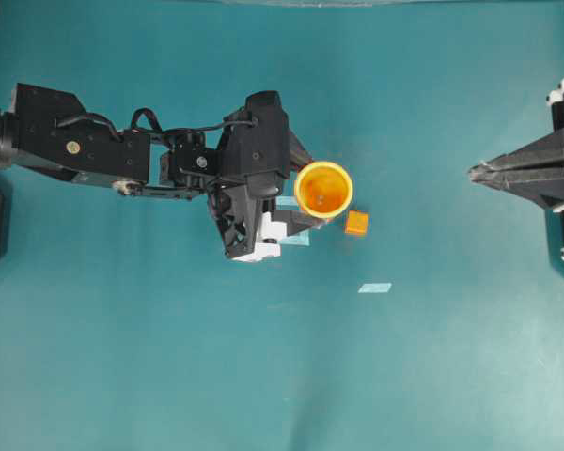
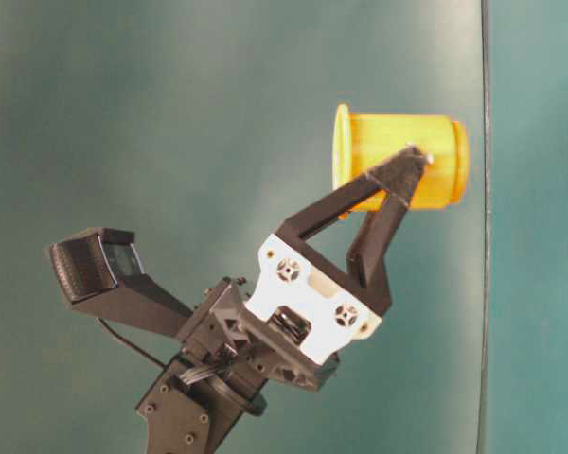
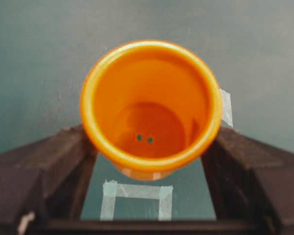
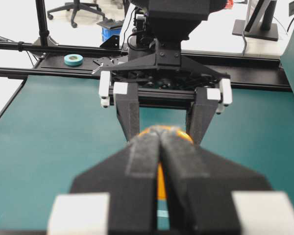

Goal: Lift the orange cup with left arm.
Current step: 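Hold the orange cup lifted in the left gripper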

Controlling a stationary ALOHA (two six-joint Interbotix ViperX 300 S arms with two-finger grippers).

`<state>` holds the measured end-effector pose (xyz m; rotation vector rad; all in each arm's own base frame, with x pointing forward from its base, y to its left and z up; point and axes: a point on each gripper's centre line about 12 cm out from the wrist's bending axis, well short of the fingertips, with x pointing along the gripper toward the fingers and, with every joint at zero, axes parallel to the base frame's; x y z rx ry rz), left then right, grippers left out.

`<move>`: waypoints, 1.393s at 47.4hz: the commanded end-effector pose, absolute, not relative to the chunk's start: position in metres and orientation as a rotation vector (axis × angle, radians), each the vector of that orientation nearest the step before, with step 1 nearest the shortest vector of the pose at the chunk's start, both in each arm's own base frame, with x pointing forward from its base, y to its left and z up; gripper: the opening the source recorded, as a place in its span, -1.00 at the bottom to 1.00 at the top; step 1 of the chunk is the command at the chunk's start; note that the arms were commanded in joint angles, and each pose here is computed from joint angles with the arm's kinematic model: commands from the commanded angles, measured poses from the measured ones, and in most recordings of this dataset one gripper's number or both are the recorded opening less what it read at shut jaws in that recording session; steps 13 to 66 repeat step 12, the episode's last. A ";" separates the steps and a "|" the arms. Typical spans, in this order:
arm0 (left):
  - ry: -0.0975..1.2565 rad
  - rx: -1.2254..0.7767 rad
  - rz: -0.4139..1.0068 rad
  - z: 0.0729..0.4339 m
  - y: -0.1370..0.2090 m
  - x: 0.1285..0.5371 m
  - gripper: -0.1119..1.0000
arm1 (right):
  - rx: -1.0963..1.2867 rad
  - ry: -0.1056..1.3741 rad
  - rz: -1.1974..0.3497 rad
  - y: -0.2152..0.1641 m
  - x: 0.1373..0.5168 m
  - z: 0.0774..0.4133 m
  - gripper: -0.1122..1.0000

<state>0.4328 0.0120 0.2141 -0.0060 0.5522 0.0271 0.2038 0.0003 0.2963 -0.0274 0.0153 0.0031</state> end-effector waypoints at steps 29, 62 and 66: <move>0.479 -0.006 0.026 0.241 0.011 0.436 0.42 | -0.026 -0.018 0.004 0.001 0.206 0.309 -0.80; 0.479 -0.006 0.026 0.241 0.011 0.436 0.42 | -0.026 -0.018 0.004 0.001 0.206 0.309 -0.80; 0.479 -0.006 0.026 0.241 0.011 0.436 0.42 | -0.026 -0.018 0.004 0.001 0.206 0.309 -0.80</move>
